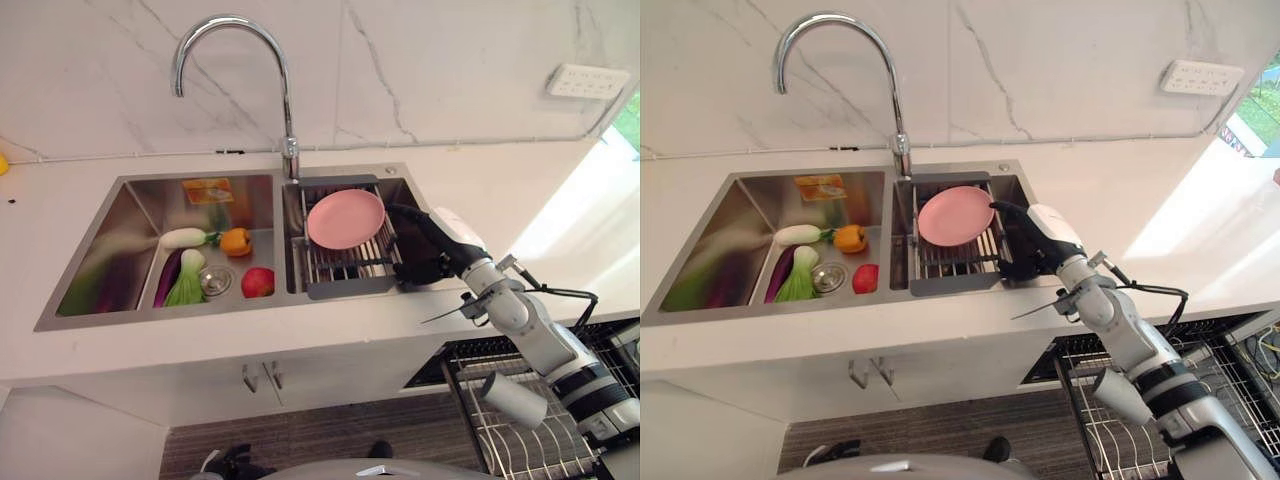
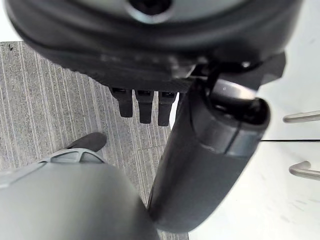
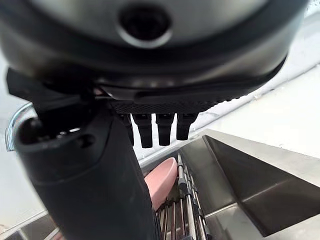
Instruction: Place the dishes in the dishwasher.
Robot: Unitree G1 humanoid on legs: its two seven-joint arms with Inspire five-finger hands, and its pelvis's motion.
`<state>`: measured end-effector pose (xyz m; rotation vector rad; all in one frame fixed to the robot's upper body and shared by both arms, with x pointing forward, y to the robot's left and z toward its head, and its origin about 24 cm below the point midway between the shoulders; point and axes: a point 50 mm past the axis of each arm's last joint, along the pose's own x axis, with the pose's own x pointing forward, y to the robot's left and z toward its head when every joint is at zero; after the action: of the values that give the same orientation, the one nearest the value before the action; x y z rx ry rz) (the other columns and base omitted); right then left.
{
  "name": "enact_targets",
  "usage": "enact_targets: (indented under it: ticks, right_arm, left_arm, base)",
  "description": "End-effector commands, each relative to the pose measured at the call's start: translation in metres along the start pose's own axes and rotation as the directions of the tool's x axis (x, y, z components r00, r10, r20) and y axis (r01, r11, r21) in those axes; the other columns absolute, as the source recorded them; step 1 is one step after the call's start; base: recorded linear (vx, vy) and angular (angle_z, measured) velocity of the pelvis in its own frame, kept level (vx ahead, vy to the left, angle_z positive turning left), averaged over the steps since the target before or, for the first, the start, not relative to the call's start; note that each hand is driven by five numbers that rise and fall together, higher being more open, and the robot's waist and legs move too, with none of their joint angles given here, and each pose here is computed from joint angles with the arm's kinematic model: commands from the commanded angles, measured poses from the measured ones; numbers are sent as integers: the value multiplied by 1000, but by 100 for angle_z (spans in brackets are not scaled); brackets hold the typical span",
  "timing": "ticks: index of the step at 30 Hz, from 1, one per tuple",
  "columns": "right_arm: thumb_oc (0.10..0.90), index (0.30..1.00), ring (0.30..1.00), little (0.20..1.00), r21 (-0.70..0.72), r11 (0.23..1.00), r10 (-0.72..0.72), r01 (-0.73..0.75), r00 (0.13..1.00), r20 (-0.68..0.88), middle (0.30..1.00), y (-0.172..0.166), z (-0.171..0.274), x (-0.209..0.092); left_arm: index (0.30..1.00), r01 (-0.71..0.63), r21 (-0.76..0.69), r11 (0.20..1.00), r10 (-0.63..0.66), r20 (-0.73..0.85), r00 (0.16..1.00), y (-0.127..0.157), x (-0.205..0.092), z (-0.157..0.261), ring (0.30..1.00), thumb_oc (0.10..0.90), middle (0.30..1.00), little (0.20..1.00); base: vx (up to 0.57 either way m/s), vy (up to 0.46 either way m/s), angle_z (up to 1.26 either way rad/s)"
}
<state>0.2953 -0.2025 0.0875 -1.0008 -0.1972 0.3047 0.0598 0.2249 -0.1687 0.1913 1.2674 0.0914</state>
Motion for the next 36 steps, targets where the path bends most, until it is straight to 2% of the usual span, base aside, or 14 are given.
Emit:
enact_targets:
  ticks: [1,2,5,9,12,14,20,26,36]
  right_arm:
    - [800,900,900,900,-85,975,-189,203,970,156,900,-45,28,27]
    - [800,900,900,900,-114,970,-194,212,969,150,900,-47,26,29]
    - [800,900,900,900,-149,961,-212,233,966,146,900,-52,25,34]
    - [800,900,900,900,-192,948,-232,254,964,132,900,-57,22,42]
    - [800,900,900,900,-218,943,-226,251,965,135,900,-58,23,46]
    - [800,900,900,900,-293,926,-202,238,968,148,900,-61,24,50]
    - [800,900,900,900,-330,918,-190,220,974,123,900,-62,21,59]
    - [800,900,900,900,-445,883,-87,153,982,166,900,-54,34,71]
    - [800,900,900,900,-493,861,-47,127,984,171,900,-41,37,78]
  left_arm:
    - [900,-16,152,988,18,-11,1000,11,-2,-7,900,800,900,900]
    - [900,-2,218,976,0,6,1000,8,-1,-4,900,800,900,900]
    - [900,13,297,955,-23,31,999,3,-1,0,900,800,900,900]
    - [900,9,348,938,-26,46,999,2,-1,3,900,800,900,900]
    - [900,10,363,932,-31,52,998,0,-1,4,900,800,900,900]
    - [900,5,383,924,-31,60,998,1,-1,5,900,800,900,900]
    - [900,8,401,916,-35,61,998,2,-1,5,900,800,900,900]
    - [900,-10,434,901,-28,81,996,6,-2,5,900,800,900,900]
    - [900,-9,467,884,-40,95,995,7,-3,4,900,800,900,900]
  base:
    - [3,-20,15]
    - [6,-17,13]
    - [12,-17,9]
    - [0,0,0]
    - [9,-11,3]
    - [21,-29,4]
    - [3,-15,3]
    - [17,-26,12]
    - [17,-8,3]
